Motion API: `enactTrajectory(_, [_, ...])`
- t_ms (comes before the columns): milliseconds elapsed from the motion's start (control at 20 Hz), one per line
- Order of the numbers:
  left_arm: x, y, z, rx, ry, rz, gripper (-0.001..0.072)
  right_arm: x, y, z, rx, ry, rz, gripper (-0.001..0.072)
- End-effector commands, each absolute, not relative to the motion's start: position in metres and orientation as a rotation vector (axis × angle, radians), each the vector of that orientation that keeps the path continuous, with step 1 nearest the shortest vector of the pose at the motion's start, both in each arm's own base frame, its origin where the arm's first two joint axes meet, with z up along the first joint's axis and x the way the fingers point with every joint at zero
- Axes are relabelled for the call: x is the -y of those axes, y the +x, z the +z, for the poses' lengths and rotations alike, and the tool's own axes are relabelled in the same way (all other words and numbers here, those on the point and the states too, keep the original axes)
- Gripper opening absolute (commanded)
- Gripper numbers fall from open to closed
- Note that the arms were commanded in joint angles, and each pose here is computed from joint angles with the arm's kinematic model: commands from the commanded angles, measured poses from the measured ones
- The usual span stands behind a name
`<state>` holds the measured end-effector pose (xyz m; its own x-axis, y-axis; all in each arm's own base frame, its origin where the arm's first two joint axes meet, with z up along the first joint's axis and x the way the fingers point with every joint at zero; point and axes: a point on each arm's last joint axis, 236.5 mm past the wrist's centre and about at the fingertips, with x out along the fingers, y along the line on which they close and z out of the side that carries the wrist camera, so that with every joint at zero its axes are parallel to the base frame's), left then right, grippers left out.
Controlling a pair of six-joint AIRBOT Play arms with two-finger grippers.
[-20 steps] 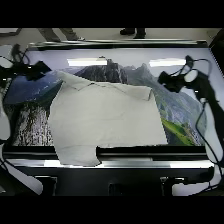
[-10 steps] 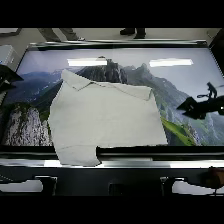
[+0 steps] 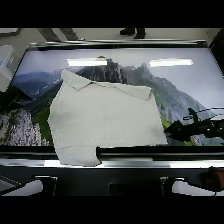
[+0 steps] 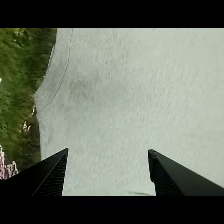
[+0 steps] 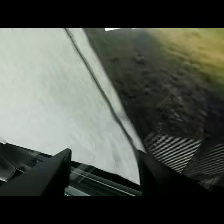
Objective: Fold the clothes and pants, and hang the long-sleeved shirts on hangers.
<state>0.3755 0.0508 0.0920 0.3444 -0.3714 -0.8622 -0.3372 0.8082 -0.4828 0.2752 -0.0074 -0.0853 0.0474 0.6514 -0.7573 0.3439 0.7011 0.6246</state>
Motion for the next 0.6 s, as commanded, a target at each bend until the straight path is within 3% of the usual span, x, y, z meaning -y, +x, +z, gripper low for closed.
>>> enactTrajectory(0, [-0.046, 0.367, 0.081, -1.270, -0.666, -0.044, 0.0572, 0.003, 0.256, -0.094, -1.603, 0.816, 0.299, 0.0476])
enactTrajectory(550, [-0.044, 0.367, 0.082, -1.266, -0.666, -0.054, 0.0572, 0.000, 0.248, -0.105, -1.592, 0.816, 0.267, 0.0471])
